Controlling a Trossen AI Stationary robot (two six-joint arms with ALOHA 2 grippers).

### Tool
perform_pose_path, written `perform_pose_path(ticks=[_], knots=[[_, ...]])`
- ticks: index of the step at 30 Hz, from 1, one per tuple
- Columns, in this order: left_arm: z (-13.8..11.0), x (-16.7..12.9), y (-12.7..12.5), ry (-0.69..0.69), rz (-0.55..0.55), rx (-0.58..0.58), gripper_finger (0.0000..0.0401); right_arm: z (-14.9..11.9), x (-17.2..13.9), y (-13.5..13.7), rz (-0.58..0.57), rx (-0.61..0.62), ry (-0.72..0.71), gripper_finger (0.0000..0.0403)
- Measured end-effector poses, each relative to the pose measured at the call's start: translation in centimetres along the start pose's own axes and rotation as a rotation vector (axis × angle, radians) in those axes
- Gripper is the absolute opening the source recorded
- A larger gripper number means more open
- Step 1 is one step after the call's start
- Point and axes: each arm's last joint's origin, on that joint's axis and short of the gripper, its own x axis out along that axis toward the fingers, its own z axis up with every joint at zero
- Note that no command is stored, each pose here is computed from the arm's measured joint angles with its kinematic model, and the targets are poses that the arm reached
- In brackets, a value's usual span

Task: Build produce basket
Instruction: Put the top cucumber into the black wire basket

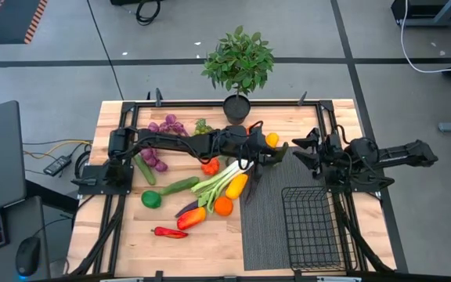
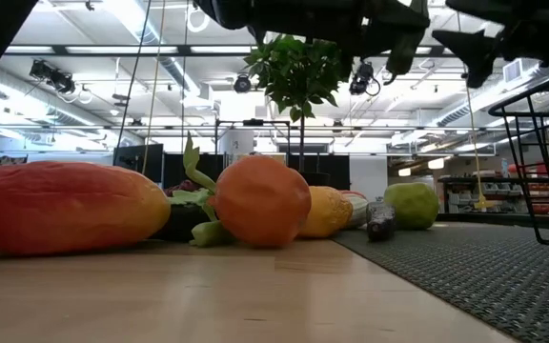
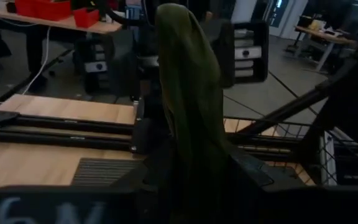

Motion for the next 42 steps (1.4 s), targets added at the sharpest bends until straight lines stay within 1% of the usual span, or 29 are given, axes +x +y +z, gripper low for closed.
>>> perform_pose_path(ticks=[3, 8, 13, 15, 19, 24, 26, 28, 30, 34, 35, 37, 40, 42], knots=[[-0.2, 0.0, -0.1, 0.016, 0.0, 0.001, 0.011, 0.0, 0.6, 0.4, 0.022, -0.012, -0.027, 0.0235], [-0.2, 0.0, 0.0, 0.016, 0.001, 0.001, 0.011, -1.0, 1.6, 0.8, 0.007, -0.024, 0.009, 0.0235], [-0.4, 0.0, 0.1, 0.043, 0.006, 0.009, 0.0112, -1.6, 2.5, 1.4, 0.028, -0.013, -0.01, 0.0235], [-0.5, 0.0, 0.1, 0.048, 0.014, 0.018, 0.0114, -1.8, 3.1, 1.6, 0.014, -0.019, 0.004, 0.0234], [-0.5, 0.0, 0.1, 0.046, 0.016, 0.02, 0.0113, -2.2, 4.7, 2.1, -0.004, -0.047, 0.06, 0.0233], [-1.0, 0.0, 0.3, 0.096, 0.025, 0.018, 0.0116, -2.3, 6.3, 2.5, -0.032, -0.138, 0.092, 0.0228], [-1.3, -0.1, 0.5, 0.134, 0.032, 0.021, 0.012, -2.3, 6.7, 2.6, -0.055, -0.159, 0.094, 0.0213], [-1.5, -0.2, 0.7, 0.152, 0.038, 0.017, 0.0126, -2.4, 6.8, 2.5, -0.077, -0.163, 0.097, 0.0186], [-1.5, -0.2, 0.7, 0.158, 0.038, 0.015, 0.013, -2.6, 6.8, 2.5, -0.089, -0.167, 0.105, 0.0146], [-1.5, -0.2, 0.6, 0.16, 0.034, 0.02, 0.0137, -2.8, 6.7, 2.5, -0.088, -0.141, 0.132, 0.0045], [-1.5, -0.2, 0.6, 0.162, 0.035, 0.02, 0.0138, -2.8, 6.7, 2.4, -0.088, -0.138, 0.14, 0.0028], [-1.3, -0.3, 0.6, 0.16, 0.036, 0.02, 0.014, -2.9, 6.7, 2.4, -0.09, -0.137, 0.151, 0.0024], [-0.4, -1.0, 0.5, 0.152, 0.039, 0.029, 0.0144, -3.1, 6.6, 2.4, -0.092, -0.143, 0.179, 0.0038], [0.4, -1.7, 0.2, 0.162, 0.041, 0.051, 0.0148, -3.0, 6.5, 2.3, -0.092, -0.143, 0.179, 0.0041]])
